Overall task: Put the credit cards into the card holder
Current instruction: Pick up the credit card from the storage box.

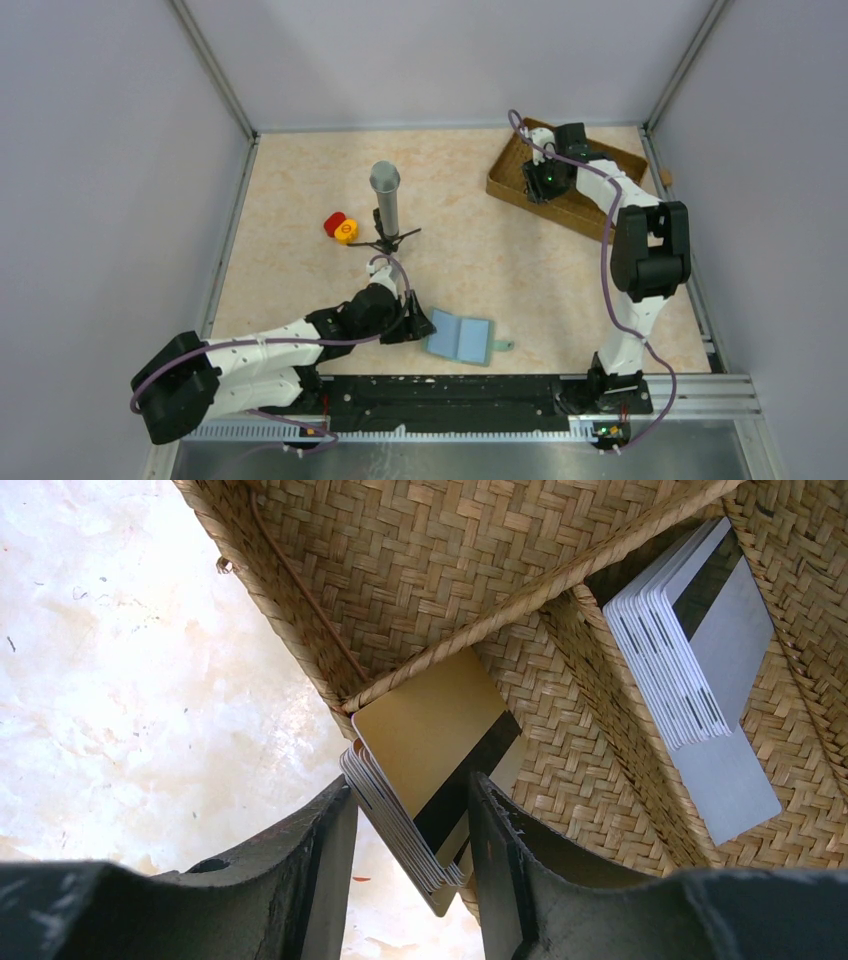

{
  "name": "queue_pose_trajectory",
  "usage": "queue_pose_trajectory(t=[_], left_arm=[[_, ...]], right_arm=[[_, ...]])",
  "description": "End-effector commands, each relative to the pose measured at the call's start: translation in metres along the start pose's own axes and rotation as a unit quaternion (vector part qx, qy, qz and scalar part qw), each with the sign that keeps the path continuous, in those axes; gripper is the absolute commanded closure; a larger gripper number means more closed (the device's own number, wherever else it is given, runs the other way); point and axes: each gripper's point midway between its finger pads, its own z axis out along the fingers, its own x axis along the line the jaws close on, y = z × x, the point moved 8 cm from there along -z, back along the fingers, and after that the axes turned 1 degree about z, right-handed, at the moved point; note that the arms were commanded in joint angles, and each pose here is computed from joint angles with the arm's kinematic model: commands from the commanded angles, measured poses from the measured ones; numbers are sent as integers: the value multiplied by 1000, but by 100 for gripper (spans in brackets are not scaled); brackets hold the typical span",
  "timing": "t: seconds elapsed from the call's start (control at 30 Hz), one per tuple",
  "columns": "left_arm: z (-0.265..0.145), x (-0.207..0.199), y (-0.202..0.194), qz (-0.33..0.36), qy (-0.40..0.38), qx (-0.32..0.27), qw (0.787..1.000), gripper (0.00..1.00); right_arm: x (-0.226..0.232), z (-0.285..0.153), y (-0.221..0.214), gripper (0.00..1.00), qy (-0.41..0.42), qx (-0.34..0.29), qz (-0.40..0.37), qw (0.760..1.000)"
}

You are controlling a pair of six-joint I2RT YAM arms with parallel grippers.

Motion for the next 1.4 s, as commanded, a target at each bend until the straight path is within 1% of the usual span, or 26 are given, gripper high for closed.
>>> queue_pose_trajectory(t=[0.0, 0.5, 0.97, 1.13, 1.23, 1.37], left_arm=[[1, -3, 1, 0, -17, 0, 1000, 27], [2, -2, -1, -2, -17, 3, 1000, 27], [3, -1, -2, -5, -18, 7, 1000, 26], [4, -1, -3, -5, -20, 10, 1000, 27], [4, -2, -3, -5, -20, 11, 1000, 27], [4, -1, -3, -5, -20, 12, 1000, 26]], right_arm=[[4, -31, 28, 57, 9, -47, -2, 999], [5, -33, 30, 57, 16, -53, -3, 998], [5, -40, 35, 61, 5, -69, -3, 998], [4, -42, 36, 64, 3, -71, -2, 997], [4, -39, 34, 70, 4, -67, 0, 998], [2, -32, 31, 71, 1, -56, 2, 998]])
